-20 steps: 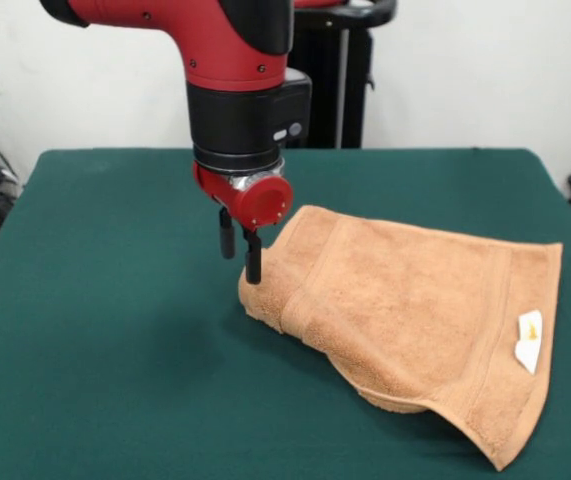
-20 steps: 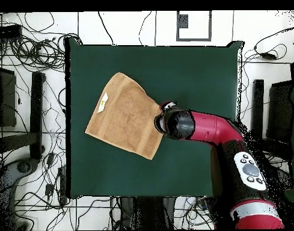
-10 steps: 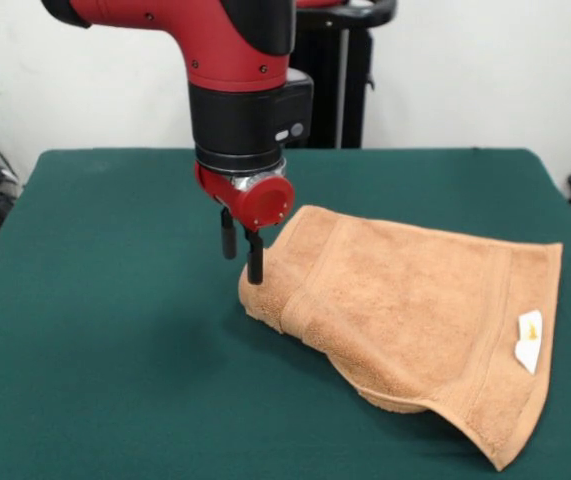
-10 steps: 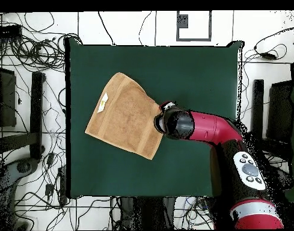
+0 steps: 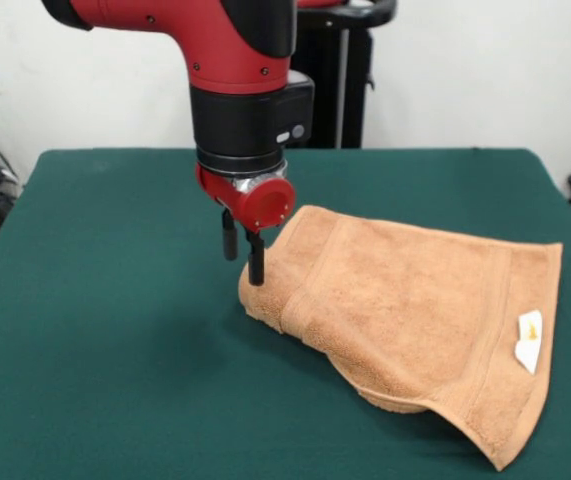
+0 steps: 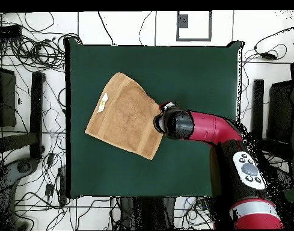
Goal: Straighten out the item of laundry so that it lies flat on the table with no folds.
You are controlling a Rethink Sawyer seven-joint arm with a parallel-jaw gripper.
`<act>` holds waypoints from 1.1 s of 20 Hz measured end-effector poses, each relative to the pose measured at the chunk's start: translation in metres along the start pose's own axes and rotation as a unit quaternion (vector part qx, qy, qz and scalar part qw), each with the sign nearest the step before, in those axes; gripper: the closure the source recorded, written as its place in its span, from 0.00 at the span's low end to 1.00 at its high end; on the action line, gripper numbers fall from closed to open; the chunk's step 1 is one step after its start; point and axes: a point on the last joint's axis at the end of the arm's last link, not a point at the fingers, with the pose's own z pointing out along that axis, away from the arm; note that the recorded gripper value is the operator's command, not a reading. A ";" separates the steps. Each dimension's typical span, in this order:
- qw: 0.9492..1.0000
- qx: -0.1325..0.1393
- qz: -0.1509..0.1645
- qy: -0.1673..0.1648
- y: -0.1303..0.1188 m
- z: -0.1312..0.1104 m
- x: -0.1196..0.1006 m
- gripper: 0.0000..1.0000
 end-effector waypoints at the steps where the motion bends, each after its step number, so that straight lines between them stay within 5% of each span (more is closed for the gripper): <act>1: 1.000 -0.001 0.000 -0.001 0.000 0.000 0.000 0.00; 22: 1.000 -0.008 -0.008 -0.006 -0.001 0.010 0.003 0.00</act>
